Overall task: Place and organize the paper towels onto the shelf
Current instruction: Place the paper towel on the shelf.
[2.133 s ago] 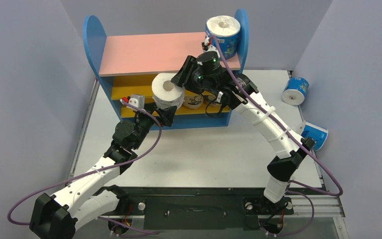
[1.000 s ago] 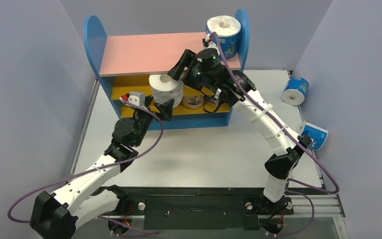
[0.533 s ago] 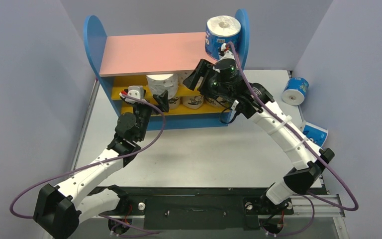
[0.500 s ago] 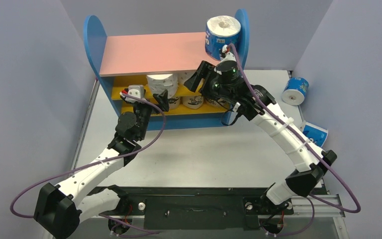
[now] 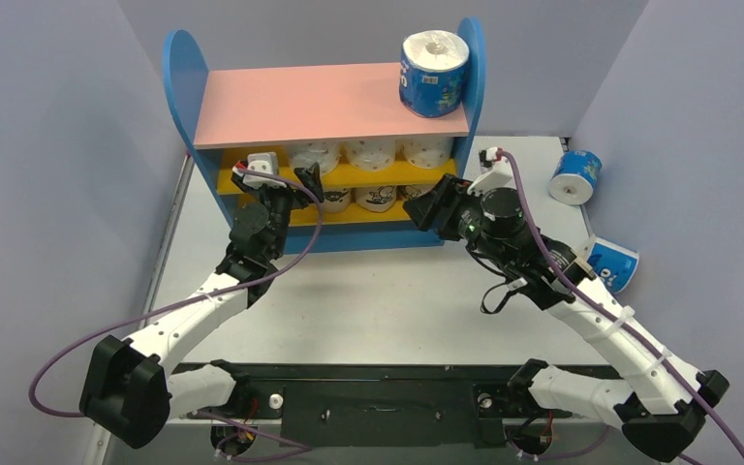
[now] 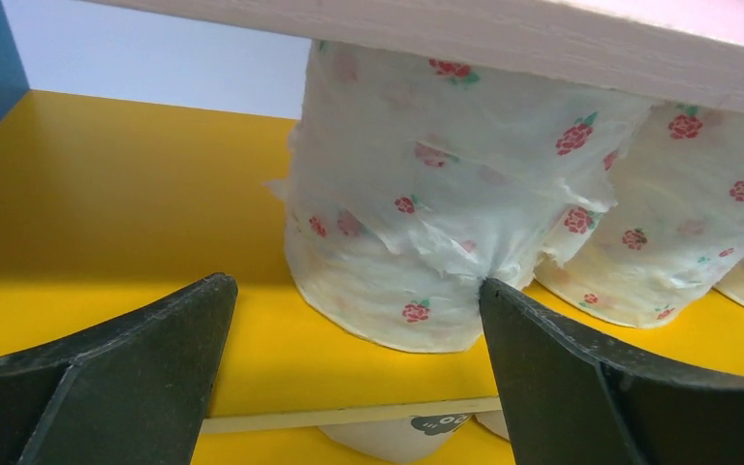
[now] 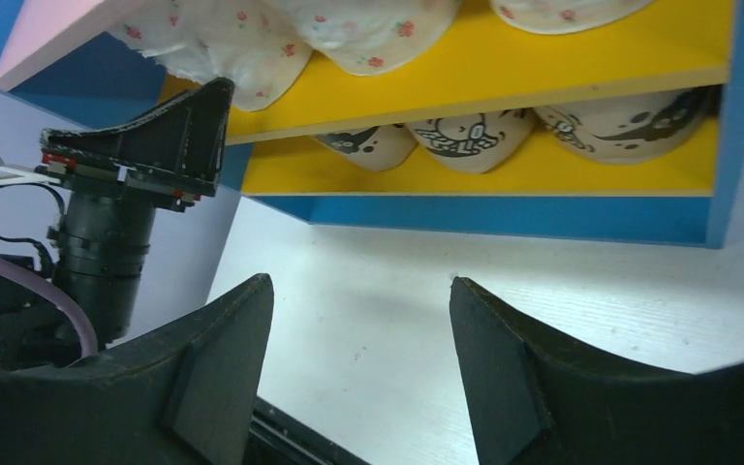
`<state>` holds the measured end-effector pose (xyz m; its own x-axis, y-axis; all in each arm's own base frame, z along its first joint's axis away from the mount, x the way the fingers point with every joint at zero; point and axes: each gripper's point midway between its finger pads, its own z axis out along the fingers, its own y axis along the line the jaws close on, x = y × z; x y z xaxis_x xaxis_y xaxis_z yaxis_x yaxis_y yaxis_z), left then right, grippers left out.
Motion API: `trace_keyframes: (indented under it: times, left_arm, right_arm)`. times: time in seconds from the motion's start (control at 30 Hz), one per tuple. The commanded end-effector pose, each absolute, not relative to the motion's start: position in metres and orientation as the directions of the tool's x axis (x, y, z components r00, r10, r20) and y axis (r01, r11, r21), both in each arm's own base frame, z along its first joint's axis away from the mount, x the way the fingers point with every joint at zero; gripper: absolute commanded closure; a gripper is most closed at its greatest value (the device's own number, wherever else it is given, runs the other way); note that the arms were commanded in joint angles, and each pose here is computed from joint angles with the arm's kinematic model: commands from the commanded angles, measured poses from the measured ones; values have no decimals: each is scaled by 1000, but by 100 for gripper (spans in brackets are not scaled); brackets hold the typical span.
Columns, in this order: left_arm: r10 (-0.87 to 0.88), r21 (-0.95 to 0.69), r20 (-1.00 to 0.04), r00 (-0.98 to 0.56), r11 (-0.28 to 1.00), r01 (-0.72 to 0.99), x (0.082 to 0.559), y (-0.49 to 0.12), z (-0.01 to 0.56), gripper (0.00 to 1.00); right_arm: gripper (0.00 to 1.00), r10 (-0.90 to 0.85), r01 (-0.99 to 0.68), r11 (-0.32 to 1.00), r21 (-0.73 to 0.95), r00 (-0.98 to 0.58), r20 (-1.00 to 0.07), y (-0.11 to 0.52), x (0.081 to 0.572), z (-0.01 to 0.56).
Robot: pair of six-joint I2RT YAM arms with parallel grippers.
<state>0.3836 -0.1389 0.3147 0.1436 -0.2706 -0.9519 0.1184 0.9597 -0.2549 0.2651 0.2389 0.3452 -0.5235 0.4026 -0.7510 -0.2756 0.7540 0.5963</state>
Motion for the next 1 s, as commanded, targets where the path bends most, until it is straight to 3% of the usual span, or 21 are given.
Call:
trace_keyframes:
  times: [0.0, 0.33, 0.47, 0.67, 0.97]
  left_arm:
    - [-319, -285, -930, 181, 940, 188, 390, -152, 340, 4]
    - [-366, -318, -913, 179, 915, 248, 376, -156, 346, 4]
    - [-387, -348, -908, 161, 910, 227, 347, -137, 354, 4]
    - [-427, -396, -900, 92, 886, 240, 293, -118, 346, 4]
    - [-462, -481, -877, -136, 843, 240, 247, -116, 284, 4]
  right_arm:
    - [37, 448, -263, 780, 567, -399, -800, 211, 268, 349]
    - [36, 486, -101, 848, 520, -243, -839, 141, 260, 336]
    - [33, 471, 128, 881, 456, -128, -873, 80, 256, 338]
    - [29, 443, 509, 776, 373, -19, -896, -18, 252, 322]
    - [24, 475, 756, 586, 292, -28, -880, -84, 258, 246]
